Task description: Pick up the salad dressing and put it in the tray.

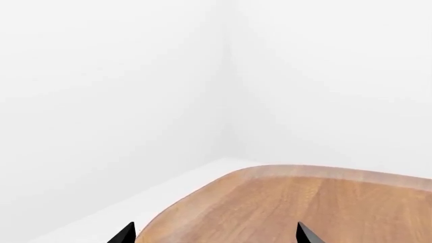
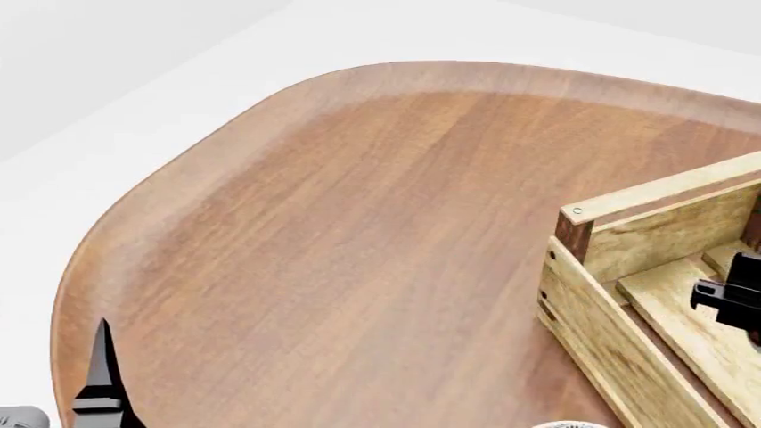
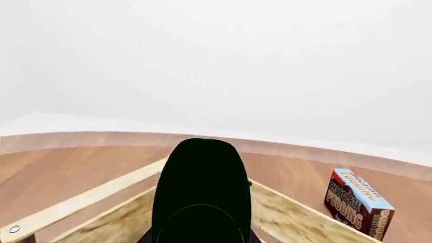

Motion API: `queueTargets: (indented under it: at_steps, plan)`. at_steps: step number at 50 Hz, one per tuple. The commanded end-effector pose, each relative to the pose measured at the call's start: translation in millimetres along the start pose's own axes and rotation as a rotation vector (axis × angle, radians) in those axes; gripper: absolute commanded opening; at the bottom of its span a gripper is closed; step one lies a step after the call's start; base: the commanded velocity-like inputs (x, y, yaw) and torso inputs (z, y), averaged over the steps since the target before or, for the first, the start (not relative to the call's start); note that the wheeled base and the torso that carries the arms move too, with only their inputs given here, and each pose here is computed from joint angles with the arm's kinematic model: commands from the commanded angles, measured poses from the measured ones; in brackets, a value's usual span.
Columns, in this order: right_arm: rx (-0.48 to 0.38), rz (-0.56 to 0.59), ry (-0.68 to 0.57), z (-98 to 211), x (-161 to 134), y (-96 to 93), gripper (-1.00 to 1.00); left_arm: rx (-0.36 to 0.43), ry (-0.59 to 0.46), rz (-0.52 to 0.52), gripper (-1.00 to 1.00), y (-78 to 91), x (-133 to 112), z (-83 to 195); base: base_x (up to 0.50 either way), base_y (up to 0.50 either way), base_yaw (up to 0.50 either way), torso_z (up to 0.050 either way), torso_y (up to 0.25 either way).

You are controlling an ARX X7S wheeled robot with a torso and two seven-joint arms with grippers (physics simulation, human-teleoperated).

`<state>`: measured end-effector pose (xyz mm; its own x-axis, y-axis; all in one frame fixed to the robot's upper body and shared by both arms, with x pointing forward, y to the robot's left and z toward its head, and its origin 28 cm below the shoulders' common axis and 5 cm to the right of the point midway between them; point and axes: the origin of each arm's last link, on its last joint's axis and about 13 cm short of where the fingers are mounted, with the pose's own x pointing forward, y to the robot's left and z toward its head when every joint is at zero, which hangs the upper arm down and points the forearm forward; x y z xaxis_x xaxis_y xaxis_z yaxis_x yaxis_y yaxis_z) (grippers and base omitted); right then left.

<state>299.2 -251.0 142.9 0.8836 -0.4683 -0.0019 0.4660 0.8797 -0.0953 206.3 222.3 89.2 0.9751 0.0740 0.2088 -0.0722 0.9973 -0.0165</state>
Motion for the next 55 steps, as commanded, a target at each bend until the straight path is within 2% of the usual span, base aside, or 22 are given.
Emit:
queueTargets:
  at_steps: [1, 6, 17, 23, 36, 55]
  plan:
    - [-0.040, -0.115, 0.029, -13, 22, -18.0, -1.00, 0.002, -0.002, 0.002, 1.00, -0.2, 0, 0, 0.00, 0.00, 0.00, 0.000, 0.000]
    - [-0.036, -0.144, 0.046, -24, 32, -22.2, -1.00, 0.003, -0.001, 0.002, 1.00, -0.3, 0, 0, 0.00, 0.00, 0.00, 0.000, 0.000]
    - [-0.103, -0.194, 0.064, -58, 48, -22.1, -1.00, 0.004, -0.006, 0.009, 1.00, 0.8, 0, 0, 0.00, 0.00, 0.00, 0.000, 0.001]
    - [-0.073, -0.212, 0.106, -78, 52, -23.1, -1.00, 0.007, -0.006, 0.011, 1.00, 1.1, 0, 0, 0.00, 0.00, 0.00, 0.000, 0.000]
    - [-0.089, -0.223, 0.155, -99, 40, -19.3, -1.00, 0.010, -0.005, 0.011, 1.00, 0.6, 0, -1, 0.00, 0.00, 0.00, 0.000, 0.001]
    - [-0.057, -0.248, 0.204, -113, 30, -19.3, -1.00, 0.014, -0.003, 0.009, 1.00, 0.2, 0, -2, 0.00, 0.00, 0.00, 0.001, 0.001]
